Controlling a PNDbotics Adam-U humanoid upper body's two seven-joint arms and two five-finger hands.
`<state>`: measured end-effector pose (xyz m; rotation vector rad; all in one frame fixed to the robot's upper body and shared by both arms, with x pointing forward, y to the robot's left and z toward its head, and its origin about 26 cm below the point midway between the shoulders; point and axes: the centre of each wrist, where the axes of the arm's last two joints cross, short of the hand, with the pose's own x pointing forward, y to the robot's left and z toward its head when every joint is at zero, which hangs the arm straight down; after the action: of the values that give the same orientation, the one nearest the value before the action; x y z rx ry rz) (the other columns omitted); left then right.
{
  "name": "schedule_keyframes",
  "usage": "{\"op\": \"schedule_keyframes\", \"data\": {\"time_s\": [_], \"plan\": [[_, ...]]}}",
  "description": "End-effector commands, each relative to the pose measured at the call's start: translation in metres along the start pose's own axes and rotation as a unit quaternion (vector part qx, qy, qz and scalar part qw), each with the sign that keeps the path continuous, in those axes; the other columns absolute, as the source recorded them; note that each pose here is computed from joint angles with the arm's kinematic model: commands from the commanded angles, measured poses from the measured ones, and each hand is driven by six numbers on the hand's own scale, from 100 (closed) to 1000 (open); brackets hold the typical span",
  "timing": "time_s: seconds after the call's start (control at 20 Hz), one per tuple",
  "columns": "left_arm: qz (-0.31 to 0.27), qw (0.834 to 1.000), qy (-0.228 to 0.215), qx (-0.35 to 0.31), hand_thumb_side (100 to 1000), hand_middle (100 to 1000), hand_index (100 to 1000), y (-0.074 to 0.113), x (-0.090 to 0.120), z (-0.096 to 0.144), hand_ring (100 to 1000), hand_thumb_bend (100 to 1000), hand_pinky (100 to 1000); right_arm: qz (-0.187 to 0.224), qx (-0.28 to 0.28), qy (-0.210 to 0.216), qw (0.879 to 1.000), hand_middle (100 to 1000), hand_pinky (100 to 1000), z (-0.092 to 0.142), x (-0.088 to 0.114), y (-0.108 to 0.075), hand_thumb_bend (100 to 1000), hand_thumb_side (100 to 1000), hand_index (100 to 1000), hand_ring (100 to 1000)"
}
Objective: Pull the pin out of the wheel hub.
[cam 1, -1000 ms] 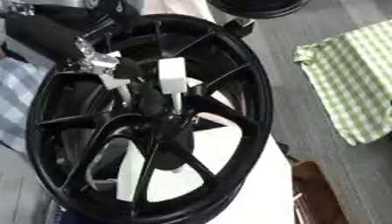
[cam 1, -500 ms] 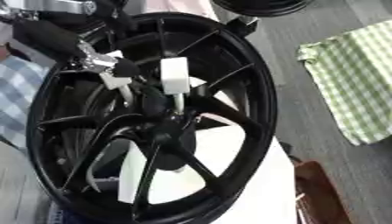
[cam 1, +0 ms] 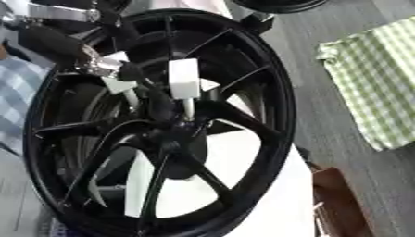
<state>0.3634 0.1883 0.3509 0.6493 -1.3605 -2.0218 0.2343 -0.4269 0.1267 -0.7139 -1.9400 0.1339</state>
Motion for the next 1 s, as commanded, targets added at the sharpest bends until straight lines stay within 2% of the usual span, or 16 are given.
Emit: {"op": "schedule_keyframes", "data": {"time_s": [0.05,0.7,0.9,1.0], "plan": [[-0.013,1.000,0.013,0.003,925,792,938,0.007,-0.007,0.011,899,555,959,0.009,0.001,-0.010,1.000,729,683,-0.004,0.005,-0.004,675,257,857,775],[-0.016,0.999,0.036,-0.005,839,768,909,0.001,-0.020,0.011,875,538,934,0.007,0.000,-0.009,1.000,729,683,-0.004,0.004,-0.003,674,257,856,775],[-0.011,0.999,0.045,-0.005,825,730,895,-0.001,-0.026,0.009,840,509,902,0.007,0.000,-0.008,1.000,729,684,-0.004,0.004,-0.002,674,258,856,776],[-0.008,0.999,0.045,-0.005,824,671,878,-0.001,-0.027,0.008,804,479,876,0.006,0.000,-0.008,1.000,729,684,-0.004,0.004,-0.002,674,258,856,776]]}}
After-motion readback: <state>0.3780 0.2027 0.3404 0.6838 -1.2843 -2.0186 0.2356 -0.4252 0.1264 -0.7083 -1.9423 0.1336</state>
